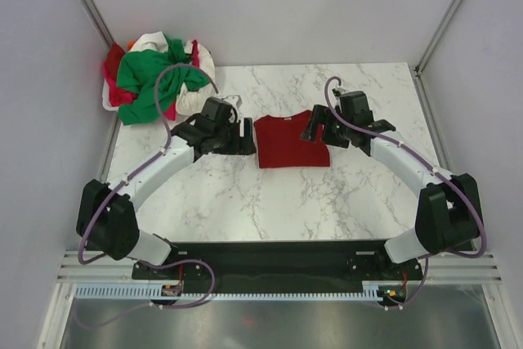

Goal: Fold and stack the t-shirts
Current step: Fold the tshirt

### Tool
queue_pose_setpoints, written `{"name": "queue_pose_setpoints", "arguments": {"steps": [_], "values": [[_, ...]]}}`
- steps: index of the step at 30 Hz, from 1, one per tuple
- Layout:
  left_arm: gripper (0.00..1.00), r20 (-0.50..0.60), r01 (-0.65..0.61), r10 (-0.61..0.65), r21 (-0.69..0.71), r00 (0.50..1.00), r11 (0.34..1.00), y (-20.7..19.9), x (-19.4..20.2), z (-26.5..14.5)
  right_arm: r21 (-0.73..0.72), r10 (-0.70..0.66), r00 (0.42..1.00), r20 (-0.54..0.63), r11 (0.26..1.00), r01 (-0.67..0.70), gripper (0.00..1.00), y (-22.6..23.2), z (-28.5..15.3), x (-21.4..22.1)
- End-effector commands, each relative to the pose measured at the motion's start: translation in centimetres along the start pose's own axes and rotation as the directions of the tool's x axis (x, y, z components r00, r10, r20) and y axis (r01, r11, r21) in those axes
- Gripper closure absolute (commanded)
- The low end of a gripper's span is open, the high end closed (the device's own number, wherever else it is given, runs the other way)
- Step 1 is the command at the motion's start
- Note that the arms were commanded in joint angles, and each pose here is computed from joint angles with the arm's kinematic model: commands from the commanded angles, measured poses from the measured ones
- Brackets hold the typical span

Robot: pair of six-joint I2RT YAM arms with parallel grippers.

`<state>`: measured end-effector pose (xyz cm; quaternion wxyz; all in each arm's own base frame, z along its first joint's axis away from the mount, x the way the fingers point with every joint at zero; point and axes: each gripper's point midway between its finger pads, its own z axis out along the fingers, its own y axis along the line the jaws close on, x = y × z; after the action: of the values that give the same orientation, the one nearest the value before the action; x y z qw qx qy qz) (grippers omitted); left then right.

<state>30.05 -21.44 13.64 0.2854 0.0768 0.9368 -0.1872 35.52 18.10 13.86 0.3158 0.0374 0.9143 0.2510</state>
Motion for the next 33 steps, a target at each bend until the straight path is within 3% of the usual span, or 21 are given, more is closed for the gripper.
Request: {"name": "queue_pose_setpoints", "arguments": {"steps": [1, 6, 8, 9, 10, 11, 17, 18, 19, 22, 24, 25, 27, 28, 31, 33], "values": [[0.17, 0.249, -0.029, 0.01, 0.072, 0.968, 0.997, -2.3, -7.7, -2.5, -0.037, -0.014, 0.999, 0.042, 0.999, 0.015, 0.05, 1.7, -1.1, -1.3], [0.08, 0.435, -0.115, 0.066, 0.086, 0.898, 0.99, -3.4, -16.7, -6.8, -0.022, -0.012, 0.998, 0.063, 1.0, 0.013, 0.05, 1.7, -2.0, -1.6], [0.03, 0.532, -0.146, 0.071, 0.102, 0.844, 0.984, -4.6, -22.0, -9.3, -0.021, -0.008, 0.998, 0.068, 1.0, 0.009, 0.05, 1.8, -2.4, -1.6], [0.02, 0.58, -0.135, 0.084, 0.045, 0.81, 0.99, -4.2, -24.0, -10.3, -0.021, -0.009, 0.998, 0.068, 1.0, 0.01, 0.05, 1.9, -2.5, -1.5], [0.01, 0.649, -0.126, 0.077, 0.029, 0.757, 0.992, -4.7, -26.9, -12.7, -0.019, -0.009, 0.997, 0.074, 1.0, 0.011, 0.05, 1.9, -2.9, -1.6], [0.0, 0.662, -0.127, 0.083, 0.019, 0.745, 0.992, -4.9, -28.0, -12.6, -0.016, -0.013, 0.997, 0.078, 1.0, 0.014, 0.05, 1.8, -3.1, -1.6], [0.0, 0.856, -0.186, 0.086, 0.011, 0.509, 0.983, -7.5, -33.9, -21.8, 0.034, -0.034, 0.994, 0.101, 0.999, 0.031, 0.04, 1.0, -4.5, -1.6], [0.0, 0.884, -0.208, 0.071, 0.031, 0.462, 0.978, -8.2, -34.1, -24.1, 0.034, -0.036, 0.994, 0.099, 0.999, 0.033, 0.04, 1.0, -4.5, -1.5], [0.0, 0.924, -0.228, 0.047, 0.045, 0.38, 0.973, -8.9, -34.9, -26.3, 0.037, -0.037, 0.994, 0.099, 0.999, 0.033, 0.03, 0.9, -4.5, -1.5], [0.0, 0.966, -0.293, -0.012, 0.09, 0.257, 0.952, -10.5, -35.0, -30.2, 0.033, -0.037, 0.995, 0.095, 0.999, 0.034, 0.03, 1.0, -4.4, -1.6], [0.0, 0.964, -0.256, 0.0, 0.071, 0.266, 0.964, -9.9, -35.6, -30.0, 0.027, -0.038, 0.995, 0.097, 0.999, 0.036, 0.03, 1.2, -4.5, -1.7], [0.0, 0.938, -0.218, 0.028, 0.051, 0.345, 0.975, -9.2, -35.6, -27.9, 0.025, -0.035, 0.995, 0.094, 0.999, 0.033, 0.03, 1.3, -4.4, -1.7], [0.0, 0.908, -0.172, 0.061, 0.012, 0.414, 0.985, -7.9, -35.7, -25.3, 0.019, -0.033, 0.995, 0.096, 0.999, 0.031, 0.03, 1.5, -4.4, -1.9], [0.0, 0.877, -0.152, 0.076, -0.004, 0.474, 0.988, -7.0, -35.4, -22.7, 0.019, -0.035, 0.995, 0.098, 0.999, 0.033, 0.03, 1.5, -4.4, -2.0], [0.0, 0.748, -0.097, 0.094, -0.04, 0.657, 0.995, -4.5, -32.0, -15.6, 0.021, -0.039, 0.995, 0.094, 0.999, 0.037, 0.03, 1.4, -4.3, -1.9], [0.0, 0.684, -0.04, 0.053, -0.035, 0.728, 0.999, -3.1, -29.5, -12.7, 0.018, -0.045, 0.994, 0.095, 0.999, 0.043, 0.03, 1.5, -4.4, -2.0]]}}
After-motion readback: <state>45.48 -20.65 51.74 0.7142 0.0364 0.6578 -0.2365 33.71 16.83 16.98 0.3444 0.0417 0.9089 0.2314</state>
